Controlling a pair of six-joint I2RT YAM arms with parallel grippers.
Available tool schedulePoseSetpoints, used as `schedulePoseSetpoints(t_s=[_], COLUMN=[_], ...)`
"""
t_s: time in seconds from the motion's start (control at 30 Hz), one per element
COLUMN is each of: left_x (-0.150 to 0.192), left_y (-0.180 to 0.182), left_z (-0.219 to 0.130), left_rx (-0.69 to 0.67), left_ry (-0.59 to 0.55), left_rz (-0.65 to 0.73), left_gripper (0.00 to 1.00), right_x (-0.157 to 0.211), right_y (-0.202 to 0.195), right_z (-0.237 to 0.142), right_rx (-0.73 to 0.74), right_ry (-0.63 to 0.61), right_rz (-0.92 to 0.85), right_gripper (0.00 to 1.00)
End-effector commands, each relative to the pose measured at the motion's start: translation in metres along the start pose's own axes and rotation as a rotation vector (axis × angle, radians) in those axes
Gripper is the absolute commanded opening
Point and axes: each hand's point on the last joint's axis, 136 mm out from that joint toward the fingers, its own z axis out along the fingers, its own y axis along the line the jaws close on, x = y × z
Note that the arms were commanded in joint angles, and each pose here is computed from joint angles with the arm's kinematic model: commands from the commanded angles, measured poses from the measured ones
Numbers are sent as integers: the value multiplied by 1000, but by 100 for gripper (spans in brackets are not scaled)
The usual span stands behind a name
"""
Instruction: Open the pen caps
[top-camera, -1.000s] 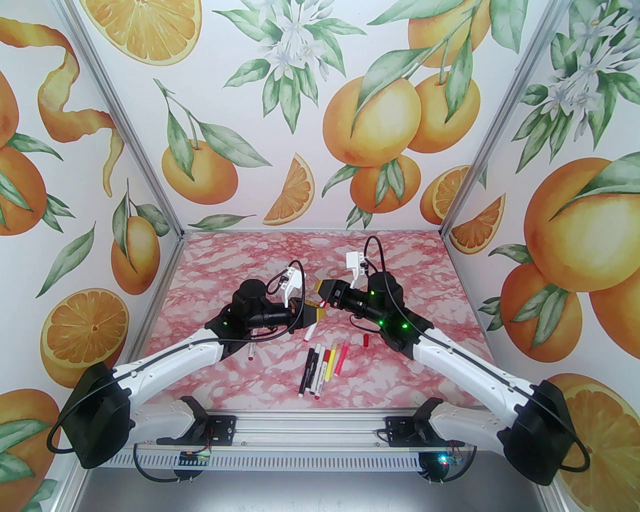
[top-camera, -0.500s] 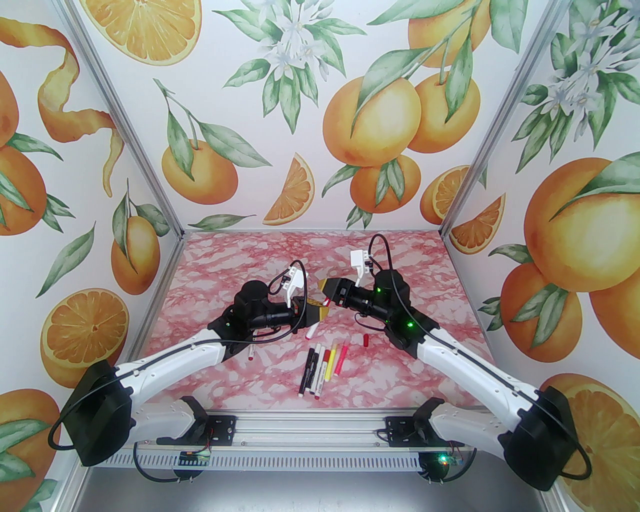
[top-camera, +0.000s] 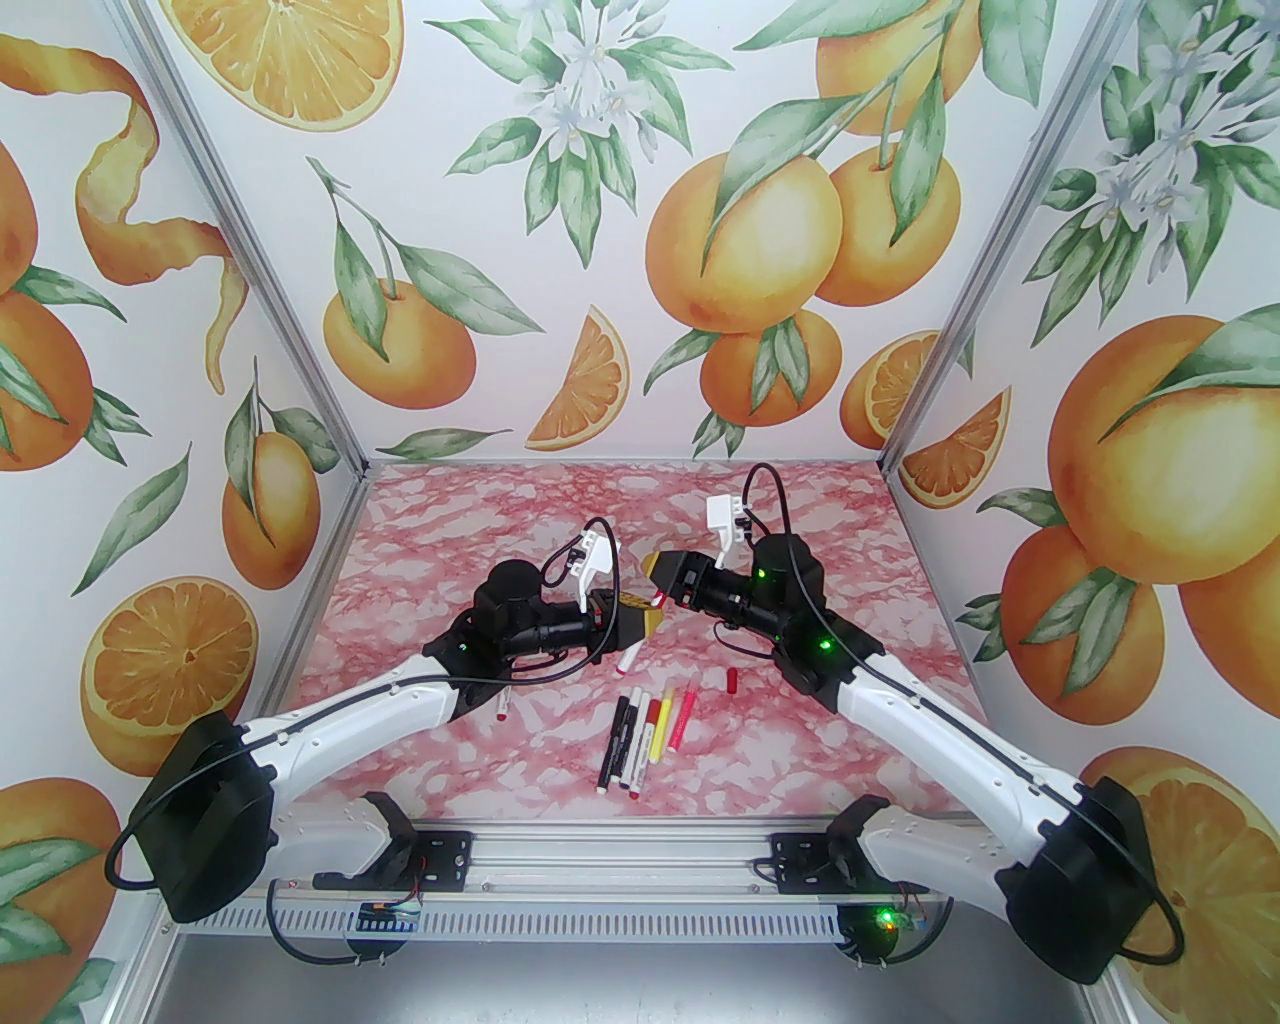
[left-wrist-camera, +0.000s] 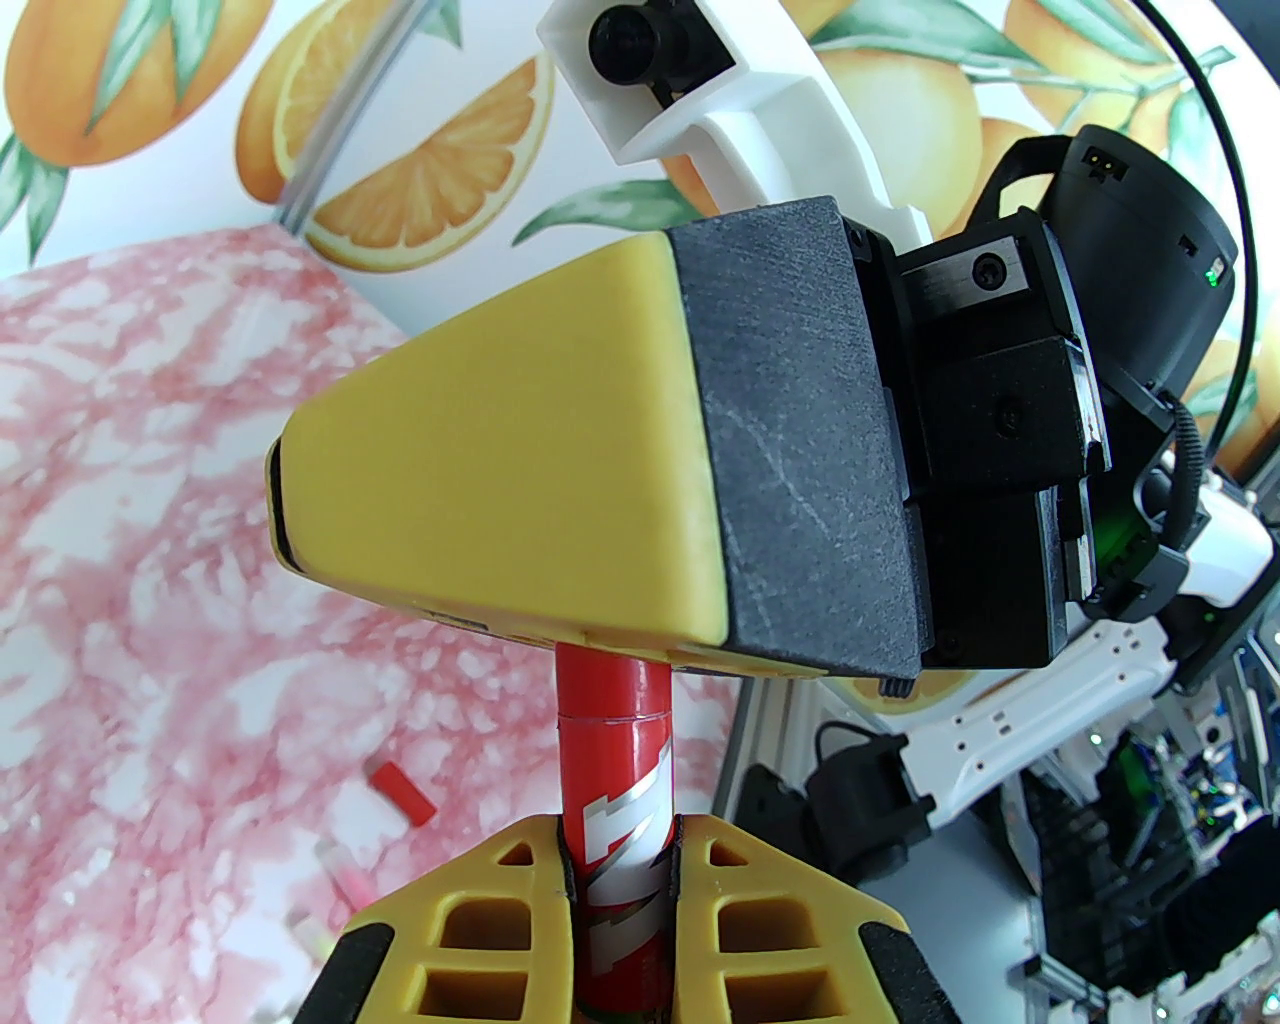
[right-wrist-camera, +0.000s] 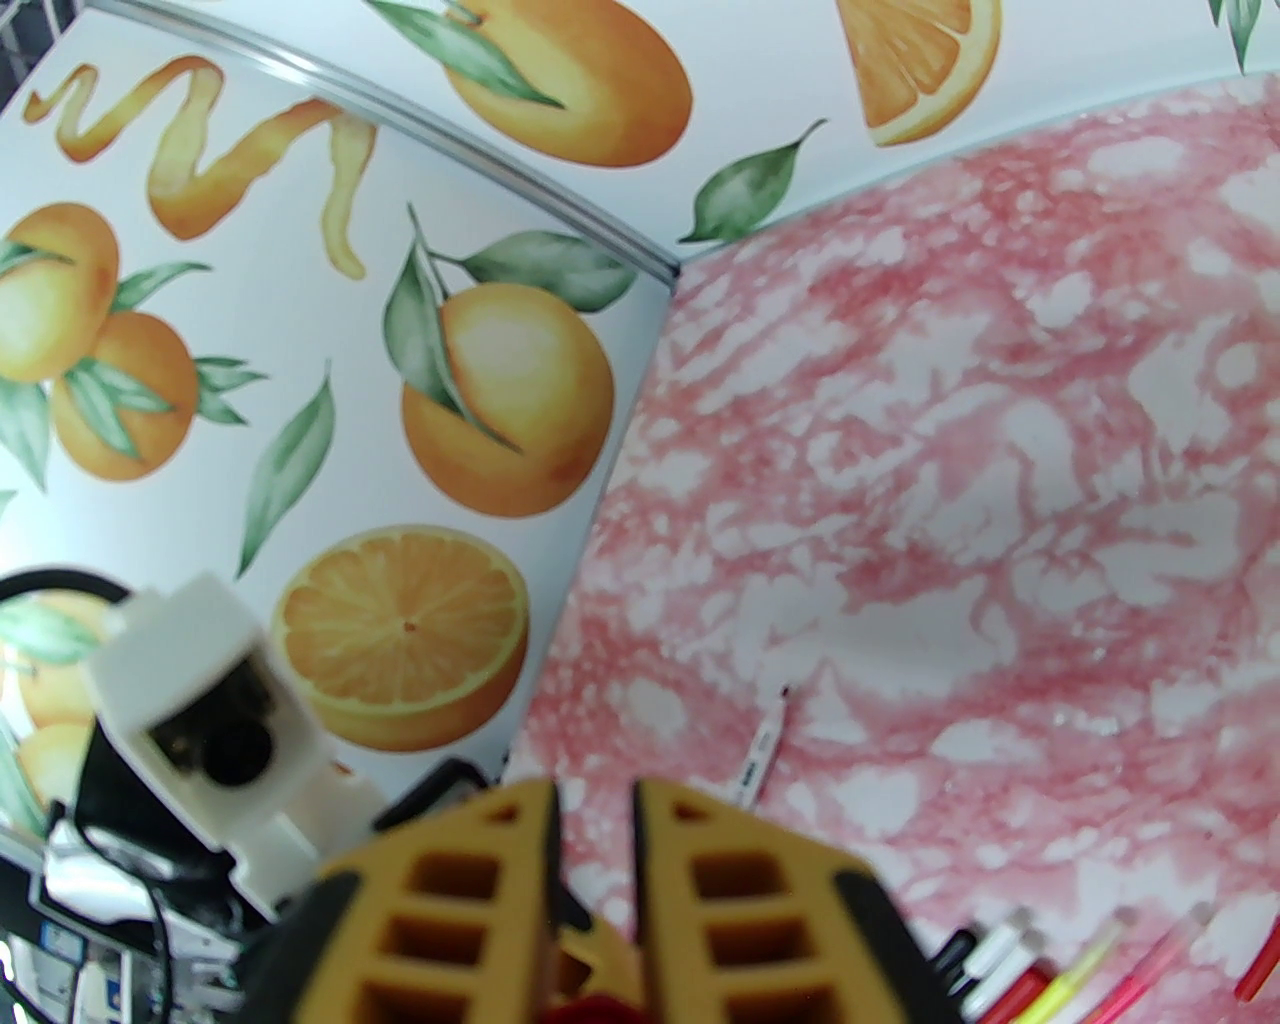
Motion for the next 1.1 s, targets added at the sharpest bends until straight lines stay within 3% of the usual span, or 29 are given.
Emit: schedulePoseSetpoints(t_s=[0.0,0.53,1.07], left_x=[68,78,102], left_y=[4,-3,10], left_z=[-1,2,-1], left_rx=[23,47,-15], left_ry=[234,268,323], left_rz=[-101,-101,-91], left_gripper=[0,0,0], right_x=[-106,-129,-146], right_y=[32,41,46], right_z=[-37,-44,-59], right_rx=[-26,-79,-90], right_ry=[-402,-472,-524], right_rz=[-66,-78,-63], right_gripper=[0,0,0])
